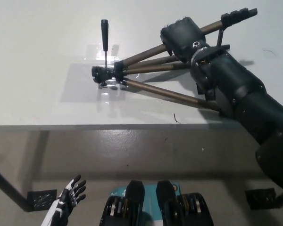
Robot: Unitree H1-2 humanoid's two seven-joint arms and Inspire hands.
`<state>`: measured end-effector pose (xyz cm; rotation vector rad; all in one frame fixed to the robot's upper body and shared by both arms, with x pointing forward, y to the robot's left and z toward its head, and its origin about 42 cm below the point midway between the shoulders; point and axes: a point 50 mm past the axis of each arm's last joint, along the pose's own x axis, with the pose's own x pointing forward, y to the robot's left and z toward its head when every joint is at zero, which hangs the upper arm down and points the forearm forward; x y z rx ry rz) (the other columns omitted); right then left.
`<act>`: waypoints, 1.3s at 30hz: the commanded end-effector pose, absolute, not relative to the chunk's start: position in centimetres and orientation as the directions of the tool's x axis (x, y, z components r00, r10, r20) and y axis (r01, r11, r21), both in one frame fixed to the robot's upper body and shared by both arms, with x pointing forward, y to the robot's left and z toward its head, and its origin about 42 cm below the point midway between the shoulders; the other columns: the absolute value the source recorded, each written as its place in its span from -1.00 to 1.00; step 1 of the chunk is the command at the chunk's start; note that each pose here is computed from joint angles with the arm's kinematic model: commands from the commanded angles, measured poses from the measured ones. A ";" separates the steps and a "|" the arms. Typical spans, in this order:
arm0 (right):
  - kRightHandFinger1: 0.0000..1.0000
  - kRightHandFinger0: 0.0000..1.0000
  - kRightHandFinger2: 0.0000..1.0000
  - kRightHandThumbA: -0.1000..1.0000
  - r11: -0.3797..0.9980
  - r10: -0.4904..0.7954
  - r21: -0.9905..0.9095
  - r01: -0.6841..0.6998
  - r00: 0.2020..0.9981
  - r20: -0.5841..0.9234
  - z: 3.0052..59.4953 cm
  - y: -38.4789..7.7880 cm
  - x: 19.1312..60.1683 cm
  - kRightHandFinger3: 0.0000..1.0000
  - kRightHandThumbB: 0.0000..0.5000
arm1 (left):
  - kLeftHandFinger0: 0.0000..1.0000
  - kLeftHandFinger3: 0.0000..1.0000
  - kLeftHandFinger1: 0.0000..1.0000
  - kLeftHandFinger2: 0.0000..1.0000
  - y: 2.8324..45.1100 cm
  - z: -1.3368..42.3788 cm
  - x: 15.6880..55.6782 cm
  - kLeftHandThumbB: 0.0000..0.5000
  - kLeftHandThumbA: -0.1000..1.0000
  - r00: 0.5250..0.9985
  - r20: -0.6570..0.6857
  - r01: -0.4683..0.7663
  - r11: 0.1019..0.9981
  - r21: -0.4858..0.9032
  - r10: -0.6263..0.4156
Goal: A tripod lies near the right hand side of the table and the robot grab a leg of the tripod using its right hand and put it up right.
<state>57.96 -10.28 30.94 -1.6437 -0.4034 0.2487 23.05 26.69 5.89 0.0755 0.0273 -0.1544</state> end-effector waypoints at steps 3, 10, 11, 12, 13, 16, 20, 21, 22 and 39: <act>-0.52 -1.00 0.47 -1.00 0.660 0.164 -0.623 0.420 0.728 0.665 47.1 -11.1 58.1 0.26 -0.74 | 1.00 1.00 1.00 1.00 26.7 7.1 23.3 0.14 1.00 0.982 0.017 0.182 0.974 0.132 -0.186; -0.76 -1.00 0.05 -1.00 0.811 0.007 -0.420 0.407 0.711 0.703 50.7 -12.0 57.8 0.06 -0.75 | 1.00 1.00 1.00 1.00 26.7 6.6 22.6 0.20 1.00 0.984 -0.001 0.177 0.975 0.137 -0.178; -0.77 -1.00 0.08 -1.00 0.820 -0.006 -0.399 0.412 0.702 0.712 51.0 -12.3 57.8 0.09 -0.79 | 1.00 1.00 1.00 1.00 26.7 6.6 22.6 0.16 1.00 0.983 -0.001 0.179 0.974 0.136 -0.181; -0.78 -1.00 0.08 -1.00 0.823 -0.013 -0.391 0.412 0.702 0.712 51.1 -12.3 57.8 0.09 -0.81 | 1.00 1.00 1.00 1.00 26.7 6.6 22.5 0.15 1.00 0.983 0.000 0.180 0.975 0.134 -0.182; -0.79 -1.00 0.10 -1.00 0.839 -0.036 -0.361 0.407 0.703 0.710 51.1 -12.4 57.8 0.10 -0.83 | 1.00 1.00 1.00 1.00 26.6 6.6 22.5 0.17 1.00 0.983 0.003 0.180 0.975 0.131 -0.182; -0.82 -1.00 0.08 -1.00 0.865 -0.074 -0.308 0.396 0.708 0.703 50.8 -12.7 57.8 0.10 -0.86 | 1.00 1.00 1.00 1.00 26.5 6.4 22.3 0.15 1.00 0.984 0.002 0.178 0.975 0.135 -0.180; -0.94 -1.00 -0.07 -1.00 0.887 -0.134 -0.251 0.387 0.736 0.663 49.5 -12.6 57.9 -0.09 -0.78 | 1.00 1.00 1.00 1.00 26.5 6.3 22.0 0.23 1.00 0.984 -0.004 0.175 0.976 0.130 -0.176; -0.97 -1.00 -0.13 -0.99 0.896 -0.152 -0.233 0.378 0.755 0.638 48.8 -12.5 58.0 -0.15 -0.77 | 1.00 1.00 1.00 1.00 26.5 6.2 21.9 0.22 1.00 0.985 -0.004 0.173 0.975 0.140 -0.175; -0.98 -1.00 -0.15 -0.98 0.898 -0.163 -0.225 0.378 0.761 0.627 48.4 -12.5 58.0 -0.17 -0.76 | 1.00 1.00 1.00 1.00 26.5 6.2 21.9 0.19 1.00 0.984 -0.003 0.175 0.974 0.144 -0.176; -1.00 -1.00 -0.34 -1.00 0.942 -0.232 -0.110 0.316 0.854 0.465 36.5 -10.8 57.8 -0.30 -0.79 | 1.00 1.00 1.00 1.00 26.5 6.1 21.8 0.16 1.00 0.985 0.010 0.167 0.978 0.122 -0.169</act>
